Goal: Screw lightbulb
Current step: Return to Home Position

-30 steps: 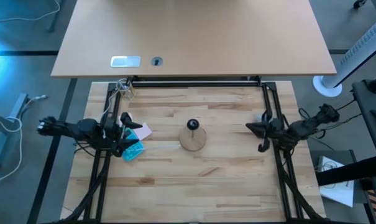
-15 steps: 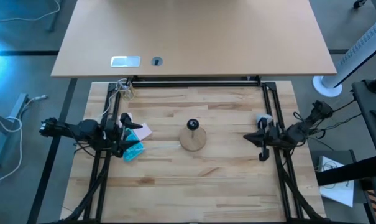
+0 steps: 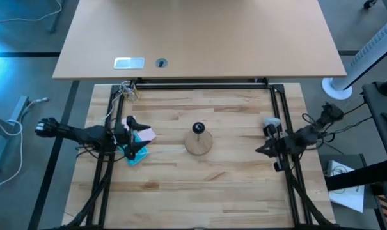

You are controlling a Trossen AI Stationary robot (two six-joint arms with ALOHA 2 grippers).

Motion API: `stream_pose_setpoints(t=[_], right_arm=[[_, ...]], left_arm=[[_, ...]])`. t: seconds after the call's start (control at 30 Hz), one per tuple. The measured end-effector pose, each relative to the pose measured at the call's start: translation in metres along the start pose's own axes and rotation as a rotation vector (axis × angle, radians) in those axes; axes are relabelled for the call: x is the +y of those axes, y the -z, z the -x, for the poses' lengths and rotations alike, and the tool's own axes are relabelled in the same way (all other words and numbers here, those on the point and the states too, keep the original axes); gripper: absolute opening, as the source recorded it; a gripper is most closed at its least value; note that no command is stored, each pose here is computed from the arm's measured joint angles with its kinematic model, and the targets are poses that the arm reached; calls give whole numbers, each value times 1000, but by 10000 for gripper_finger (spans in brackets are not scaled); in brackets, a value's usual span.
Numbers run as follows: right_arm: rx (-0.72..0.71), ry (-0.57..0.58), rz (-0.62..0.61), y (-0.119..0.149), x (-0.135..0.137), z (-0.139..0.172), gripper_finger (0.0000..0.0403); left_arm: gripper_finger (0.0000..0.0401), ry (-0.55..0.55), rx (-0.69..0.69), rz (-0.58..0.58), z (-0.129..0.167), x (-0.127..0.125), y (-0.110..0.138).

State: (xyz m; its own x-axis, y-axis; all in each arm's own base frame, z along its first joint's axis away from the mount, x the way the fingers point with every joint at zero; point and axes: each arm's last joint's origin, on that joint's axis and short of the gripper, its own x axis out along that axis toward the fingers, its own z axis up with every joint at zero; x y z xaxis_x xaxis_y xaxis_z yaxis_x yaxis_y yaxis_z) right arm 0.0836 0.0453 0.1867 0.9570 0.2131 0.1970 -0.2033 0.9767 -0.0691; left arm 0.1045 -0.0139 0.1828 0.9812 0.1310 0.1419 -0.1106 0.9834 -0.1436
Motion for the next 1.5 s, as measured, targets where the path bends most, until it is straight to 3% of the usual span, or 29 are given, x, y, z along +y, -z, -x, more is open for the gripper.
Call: stream_pose_setpoints(t=[0.23, 0.4, 0.57, 0.8, 1.13, 1.5], right_arm=[[148, 77, -55, 18, -25, -4, 2], [107, 112, 17, 14, -40, -2, 3], [160, 186, 61, 19, -48, 0, 1], [224, 184, 6, 25, -47, -1, 2], [352, 149, 168, 36, -48, -5, 1], [404, 157, 79, 42, -49, -7, 1]], left_arm=[[316, -4, -27, -50, -3, -1, -2], [316, -41, 17, -50, -5, -1, 3], [316, -44, 54, -34, -8, -1, 6], [316, -48, 115, -49, -11, -2, 13], [316, -44, 205, -84, -16, -3, 24], [316, -51, 284, -115, -19, -3, 33]])
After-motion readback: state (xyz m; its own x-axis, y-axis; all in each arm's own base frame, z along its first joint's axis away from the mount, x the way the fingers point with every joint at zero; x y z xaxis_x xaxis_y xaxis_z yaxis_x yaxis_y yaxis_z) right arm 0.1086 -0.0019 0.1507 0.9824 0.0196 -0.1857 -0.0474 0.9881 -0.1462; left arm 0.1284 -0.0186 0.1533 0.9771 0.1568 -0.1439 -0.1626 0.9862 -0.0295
